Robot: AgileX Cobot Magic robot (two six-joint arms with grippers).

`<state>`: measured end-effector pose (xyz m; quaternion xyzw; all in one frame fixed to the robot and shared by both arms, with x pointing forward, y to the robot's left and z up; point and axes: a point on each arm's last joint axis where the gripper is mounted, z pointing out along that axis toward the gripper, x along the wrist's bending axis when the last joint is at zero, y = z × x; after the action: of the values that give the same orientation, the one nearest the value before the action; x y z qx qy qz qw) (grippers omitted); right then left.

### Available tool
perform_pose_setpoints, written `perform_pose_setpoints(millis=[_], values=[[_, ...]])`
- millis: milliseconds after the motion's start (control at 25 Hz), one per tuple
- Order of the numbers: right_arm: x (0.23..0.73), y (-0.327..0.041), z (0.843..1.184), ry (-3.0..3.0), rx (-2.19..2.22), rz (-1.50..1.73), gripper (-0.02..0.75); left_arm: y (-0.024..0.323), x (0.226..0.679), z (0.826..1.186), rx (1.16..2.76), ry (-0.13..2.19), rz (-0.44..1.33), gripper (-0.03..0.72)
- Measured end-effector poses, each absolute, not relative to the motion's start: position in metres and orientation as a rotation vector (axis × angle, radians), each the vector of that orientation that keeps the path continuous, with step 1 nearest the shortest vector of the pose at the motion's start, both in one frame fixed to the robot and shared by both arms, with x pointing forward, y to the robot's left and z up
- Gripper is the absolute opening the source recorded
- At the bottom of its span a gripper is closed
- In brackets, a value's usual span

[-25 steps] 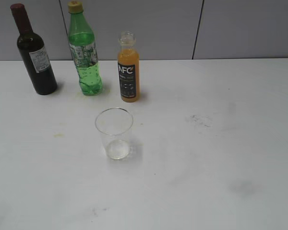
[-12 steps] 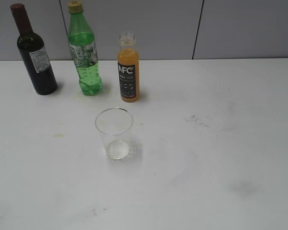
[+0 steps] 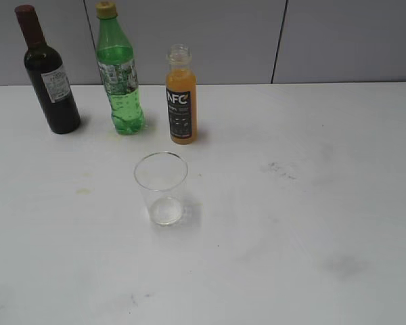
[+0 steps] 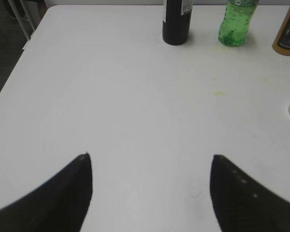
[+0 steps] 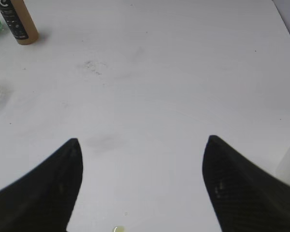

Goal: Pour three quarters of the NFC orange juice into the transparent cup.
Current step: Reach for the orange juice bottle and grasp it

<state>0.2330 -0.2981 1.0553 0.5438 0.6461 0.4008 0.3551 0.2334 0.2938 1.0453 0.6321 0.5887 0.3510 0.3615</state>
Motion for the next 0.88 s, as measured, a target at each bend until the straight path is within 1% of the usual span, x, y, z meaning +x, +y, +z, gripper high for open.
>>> perform_pose_setpoints(millis=[880], values=[[0.2331,-0.2993,1.0552,1.653,1.423,1.031,0.591,0.2938,0.2334,1.0453,1.628,1.516,0.904,0.584]])
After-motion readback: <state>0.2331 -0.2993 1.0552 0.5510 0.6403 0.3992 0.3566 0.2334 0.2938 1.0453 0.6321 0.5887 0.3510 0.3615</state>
